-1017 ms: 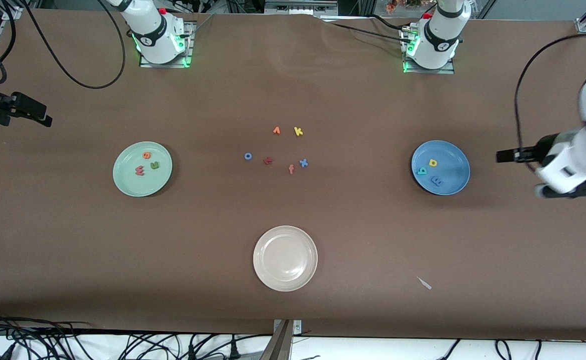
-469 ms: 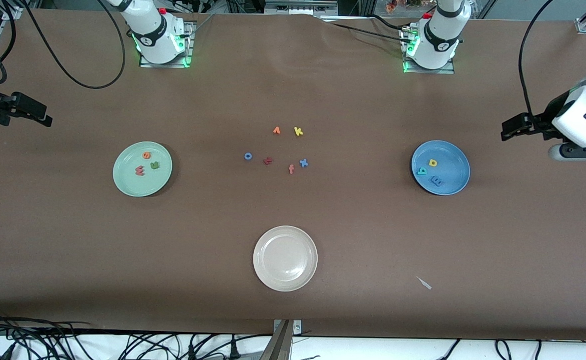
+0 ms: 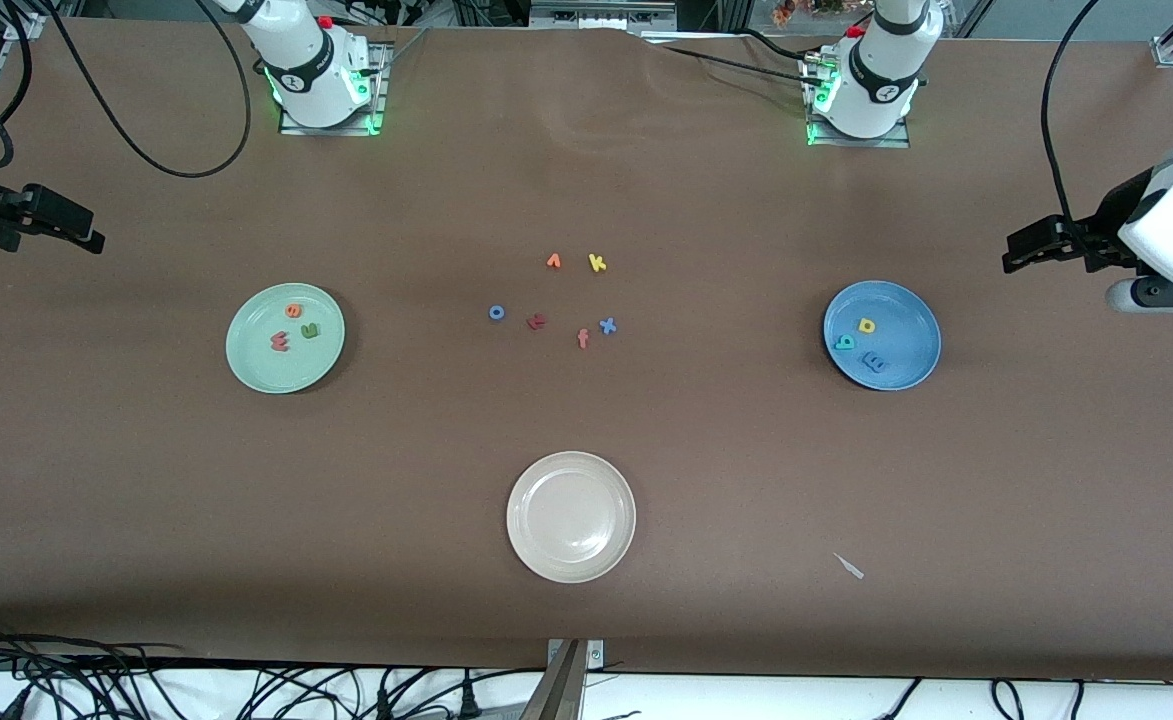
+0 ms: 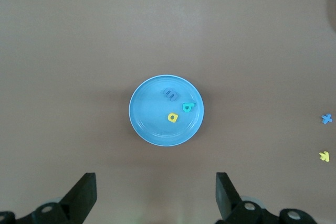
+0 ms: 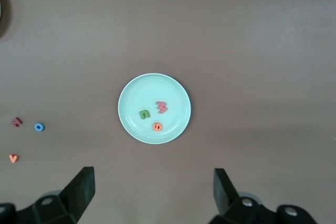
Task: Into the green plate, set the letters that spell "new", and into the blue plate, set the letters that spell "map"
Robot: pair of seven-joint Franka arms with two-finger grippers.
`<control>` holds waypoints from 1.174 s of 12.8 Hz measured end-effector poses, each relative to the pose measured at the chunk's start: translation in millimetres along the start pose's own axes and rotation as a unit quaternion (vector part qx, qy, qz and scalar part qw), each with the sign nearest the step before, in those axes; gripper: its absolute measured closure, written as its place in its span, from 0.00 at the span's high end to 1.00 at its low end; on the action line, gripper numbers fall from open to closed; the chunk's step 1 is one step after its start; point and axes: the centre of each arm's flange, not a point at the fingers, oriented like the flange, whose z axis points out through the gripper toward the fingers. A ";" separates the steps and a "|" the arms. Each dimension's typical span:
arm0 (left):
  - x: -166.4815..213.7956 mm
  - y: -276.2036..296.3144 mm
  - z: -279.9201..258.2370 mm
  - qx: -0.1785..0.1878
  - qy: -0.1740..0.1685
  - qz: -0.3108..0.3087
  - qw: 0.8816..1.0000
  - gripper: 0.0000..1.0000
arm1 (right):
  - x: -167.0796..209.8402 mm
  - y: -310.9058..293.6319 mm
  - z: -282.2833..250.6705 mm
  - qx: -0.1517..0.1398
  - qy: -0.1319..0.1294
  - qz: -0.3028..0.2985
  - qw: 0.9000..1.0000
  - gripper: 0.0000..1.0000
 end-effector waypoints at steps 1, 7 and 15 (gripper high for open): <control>-0.2 0.1 -1.1 0.000 0.001 0.000 1.000 1.00 | 0.0 0.0 0.0 0.000 0.000 0.000 1.000 1.00; -2.7 -0.1 1.0 0.001 -0.011 0.000 1.000 1.00 | 0.0 0.0 0.0 0.000 0.000 0.000 1.000 1.00; -2.8 -0.1 1.1 0.001 -0.011 0.000 1.000 1.00 | 0.0 0.0 0.0 0.000 0.000 0.000 1.000 1.00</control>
